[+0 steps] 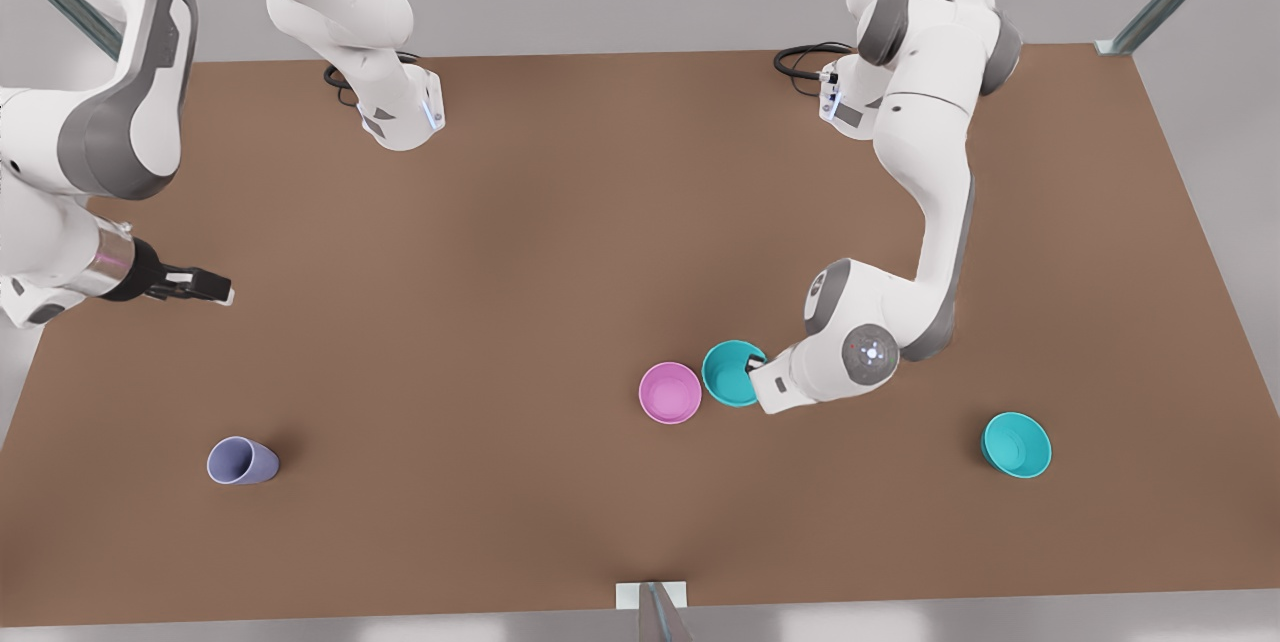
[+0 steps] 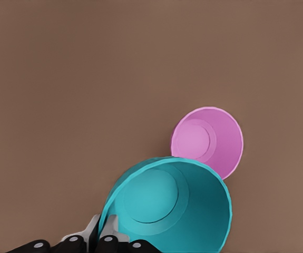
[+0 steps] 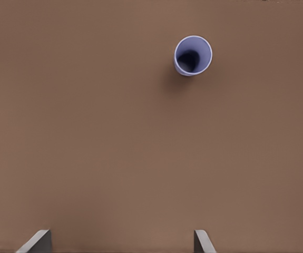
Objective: Stack the blue bowl on the pink bowl
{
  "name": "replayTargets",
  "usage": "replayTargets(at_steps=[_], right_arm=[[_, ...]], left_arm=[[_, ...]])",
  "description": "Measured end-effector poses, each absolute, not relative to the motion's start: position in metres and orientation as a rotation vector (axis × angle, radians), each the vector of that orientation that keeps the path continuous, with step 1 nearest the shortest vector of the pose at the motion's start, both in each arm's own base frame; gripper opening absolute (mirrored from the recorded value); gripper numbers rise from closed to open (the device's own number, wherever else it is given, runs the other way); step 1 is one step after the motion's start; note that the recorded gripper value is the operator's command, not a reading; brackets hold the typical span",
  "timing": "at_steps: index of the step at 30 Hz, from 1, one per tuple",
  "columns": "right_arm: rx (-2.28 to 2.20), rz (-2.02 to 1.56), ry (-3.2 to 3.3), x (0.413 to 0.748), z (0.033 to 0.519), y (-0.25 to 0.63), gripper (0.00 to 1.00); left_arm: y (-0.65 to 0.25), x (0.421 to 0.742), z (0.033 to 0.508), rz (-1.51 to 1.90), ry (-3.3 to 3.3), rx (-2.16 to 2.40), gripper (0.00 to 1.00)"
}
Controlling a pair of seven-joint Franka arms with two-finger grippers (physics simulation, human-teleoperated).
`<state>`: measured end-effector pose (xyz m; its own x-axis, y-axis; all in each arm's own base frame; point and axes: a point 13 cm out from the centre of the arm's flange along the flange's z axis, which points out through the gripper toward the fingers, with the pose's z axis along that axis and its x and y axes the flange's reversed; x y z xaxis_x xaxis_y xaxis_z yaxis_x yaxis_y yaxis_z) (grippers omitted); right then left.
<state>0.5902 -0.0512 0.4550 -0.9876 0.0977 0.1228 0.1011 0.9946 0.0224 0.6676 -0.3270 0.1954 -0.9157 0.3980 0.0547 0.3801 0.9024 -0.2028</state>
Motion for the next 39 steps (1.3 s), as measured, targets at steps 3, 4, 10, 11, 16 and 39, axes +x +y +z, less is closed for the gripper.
replayTargets(at_steps=[3, 4, 10, 11, 16, 39], right_arm=[[-0.099, -0.052, -3.014, 0.591, 0.453, -0.048, 1.0], [-0.087, -0.055, -3.013, 0.591, 0.453, -0.048, 1.0], [-0.018, -0.065, -3.01, 0.591, 0.45, -0.045, 1.0], [-0.009, -0.066, -3.009, 0.592, 0.45, -0.045, 1.0], [0.028, -0.071, -3.004, 0.592, 0.447, -0.044, 1.0], [0.124, -0.073, -3.003, 0.595, 0.446, -0.039, 1.0]], left_arm=[[-0.371, 0.657, 0.179, 0.275, -2.96, -0.547, 0.21], [-0.38, 0.653, 0.175, 0.27, -2.961, -0.515, 0.21], [-0.402, 0.654, 0.153, 0.265, -2.99, -0.288, 0.21], [-0.405, 0.654, 0.15, 0.266, -2.996, -0.253, 0.21], [-0.414, 0.658, 0.147, 0.276, -3.019, -0.096, 0.21], [-0.261, 0.674, 0.371, 0.171, -3.053, 0.364, 1.0]])
